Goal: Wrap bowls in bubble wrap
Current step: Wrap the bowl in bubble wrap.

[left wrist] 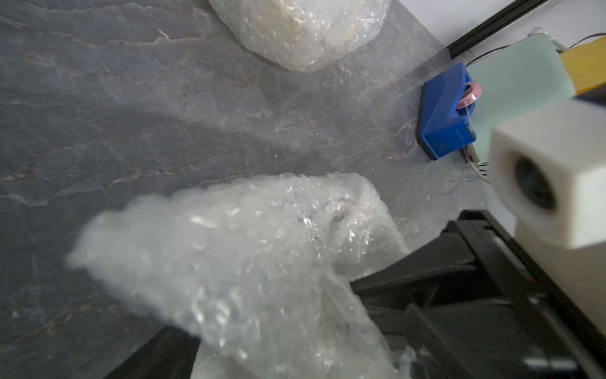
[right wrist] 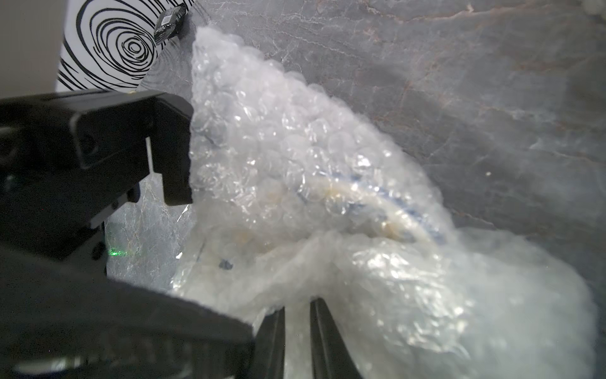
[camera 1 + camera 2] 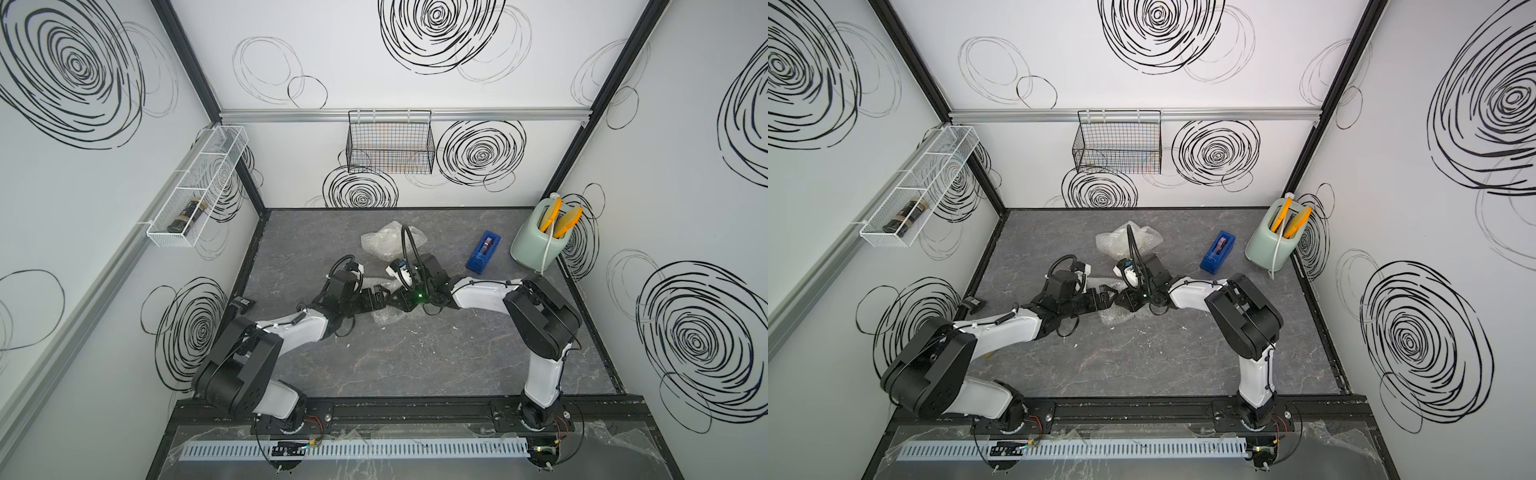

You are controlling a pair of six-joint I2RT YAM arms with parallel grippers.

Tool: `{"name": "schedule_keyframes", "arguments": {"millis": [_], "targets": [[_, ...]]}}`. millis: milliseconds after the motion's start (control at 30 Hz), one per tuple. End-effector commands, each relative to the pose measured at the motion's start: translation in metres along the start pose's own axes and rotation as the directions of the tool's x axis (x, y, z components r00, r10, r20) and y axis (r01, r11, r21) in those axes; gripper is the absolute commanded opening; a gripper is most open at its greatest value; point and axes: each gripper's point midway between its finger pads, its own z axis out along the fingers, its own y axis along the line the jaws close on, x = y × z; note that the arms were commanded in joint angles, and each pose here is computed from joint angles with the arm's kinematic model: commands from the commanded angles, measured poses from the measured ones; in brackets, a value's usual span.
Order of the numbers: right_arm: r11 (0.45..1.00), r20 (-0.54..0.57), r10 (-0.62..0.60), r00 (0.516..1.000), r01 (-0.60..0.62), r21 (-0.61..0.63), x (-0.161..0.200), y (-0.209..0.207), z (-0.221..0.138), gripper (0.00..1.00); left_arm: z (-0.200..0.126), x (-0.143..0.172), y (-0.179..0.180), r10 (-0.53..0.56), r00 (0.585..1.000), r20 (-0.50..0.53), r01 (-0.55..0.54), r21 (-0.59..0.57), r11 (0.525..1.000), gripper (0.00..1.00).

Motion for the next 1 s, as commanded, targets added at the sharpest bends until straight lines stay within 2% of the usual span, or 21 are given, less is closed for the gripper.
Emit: {"name": "schedule_keyframes", "arguments": {"millis": [0,100,333,533,600,667,733,833,967], "targets": [[1.000,-0.053,0.007,0.999,-0.006,0.029,0.019,-0.005,0.002,0.21,0.004,-0.009,0.000,0.025,0.999,0.025,-0.025,-0.019,1.000,0.92],[0.999,-0.049,0.007,0.999,-0.005,0.033,0.017,-0.004,-0.001,0.21,0.006,-0.003,0.007,0.022,1.000,0.015,-0.022,-0.034,0.999,0.78],[0.999,-0.017,-0.007,1.000,0.008,0.034,0.009,0.003,-0.014,0.23,0.006,-0.001,0.023,-0.004,1.000,0.017,0.004,-0.045,0.999,0.58],[0.999,0.076,-0.017,0.997,0.014,0.037,-0.014,0.013,-0.045,0.31,0.007,0.001,0.021,-0.001,1.000,0.014,0.001,-0.019,1.000,0.55],[0.999,0.132,-0.004,0.991,-0.002,0.041,-0.027,0.014,-0.064,0.31,0.007,0.003,0.019,-0.001,1.000,0.008,0.001,-0.004,1.000,0.54],[0.999,0.194,0.006,0.981,-0.016,0.047,-0.038,0.012,-0.086,0.37,0.007,0.003,0.019,-0.001,1.000,0.008,0.001,-0.004,1.000,0.54],[0.997,0.268,0.018,0.963,-0.039,0.073,-0.048,0.003,-0.113,0.41,0.007,0.003,0.019,0.001,1.000,0.005,-0.001,-0.003,1.000,0.53],[0.991,0.412,0.035,0.911,-0.084,0.102,-0.061,-0.014,-0.161,0.48,0.008,0.005,0.019,0.001,1.000,0.000,-0.001,-0.002,1.000,0.53],[0.948,0.576,0.157,0.802,-0.286,0.140,-0.055,-0.066,-0.220,0.55,0.008,0.005,0.019,0.000,1.000,-0.001,0.000,0.002,1.000,0.52]]}}
